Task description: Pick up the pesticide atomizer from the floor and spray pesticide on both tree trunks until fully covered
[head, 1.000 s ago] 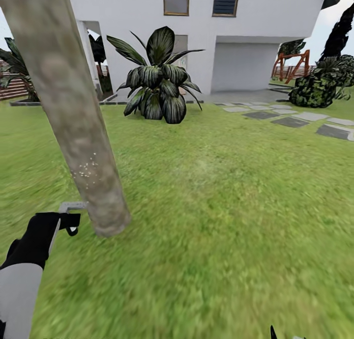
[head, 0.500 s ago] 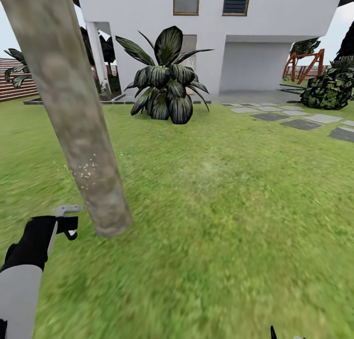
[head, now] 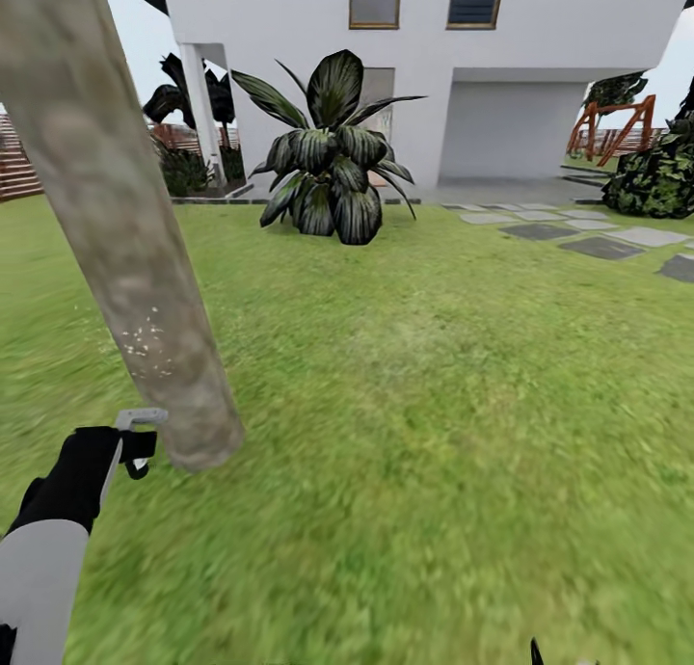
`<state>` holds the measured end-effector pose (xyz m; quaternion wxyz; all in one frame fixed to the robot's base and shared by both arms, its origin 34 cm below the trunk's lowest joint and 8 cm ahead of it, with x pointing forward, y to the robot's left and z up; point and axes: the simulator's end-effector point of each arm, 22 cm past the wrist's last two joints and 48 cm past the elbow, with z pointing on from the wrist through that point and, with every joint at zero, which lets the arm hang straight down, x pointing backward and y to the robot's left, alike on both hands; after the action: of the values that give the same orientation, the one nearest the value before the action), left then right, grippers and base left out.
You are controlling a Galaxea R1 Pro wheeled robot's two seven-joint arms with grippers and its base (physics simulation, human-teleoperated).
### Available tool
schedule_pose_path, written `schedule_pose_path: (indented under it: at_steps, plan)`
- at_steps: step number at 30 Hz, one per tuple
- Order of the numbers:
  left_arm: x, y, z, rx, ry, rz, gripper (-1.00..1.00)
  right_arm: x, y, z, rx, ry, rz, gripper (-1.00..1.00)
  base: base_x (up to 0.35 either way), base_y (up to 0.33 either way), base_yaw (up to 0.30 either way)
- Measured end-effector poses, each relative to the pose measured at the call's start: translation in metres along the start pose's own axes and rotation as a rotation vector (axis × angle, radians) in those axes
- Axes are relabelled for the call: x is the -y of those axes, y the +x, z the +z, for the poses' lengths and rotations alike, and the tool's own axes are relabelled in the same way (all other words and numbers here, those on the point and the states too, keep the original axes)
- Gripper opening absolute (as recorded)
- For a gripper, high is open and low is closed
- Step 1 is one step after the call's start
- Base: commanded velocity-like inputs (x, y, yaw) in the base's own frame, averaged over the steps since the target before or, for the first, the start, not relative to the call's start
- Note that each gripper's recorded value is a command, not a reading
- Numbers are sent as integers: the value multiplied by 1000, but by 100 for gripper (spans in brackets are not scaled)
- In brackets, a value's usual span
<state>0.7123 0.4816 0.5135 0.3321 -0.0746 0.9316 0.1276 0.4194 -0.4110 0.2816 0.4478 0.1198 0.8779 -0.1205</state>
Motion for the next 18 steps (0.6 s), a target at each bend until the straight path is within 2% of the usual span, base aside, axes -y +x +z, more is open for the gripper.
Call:
schedule_pose_path:
  at_steps: [2,5,7,18]
  plan:
    - [0,9,4,-18,1,0,-100,0,0,0,0,0,0,100,1,-273,274]
    - [-1,16,11,-14,0,5,-100,0,0,0,0,0,0,100,31,-273,276]
    - [-4,19,13,-14,-25,11,-100,0,0,0,0,1,1,100,106,-273,188]
    - [-3,21,14,-18,-33,13,-100,0,0,0,0,0,0,100,186,-235,25]
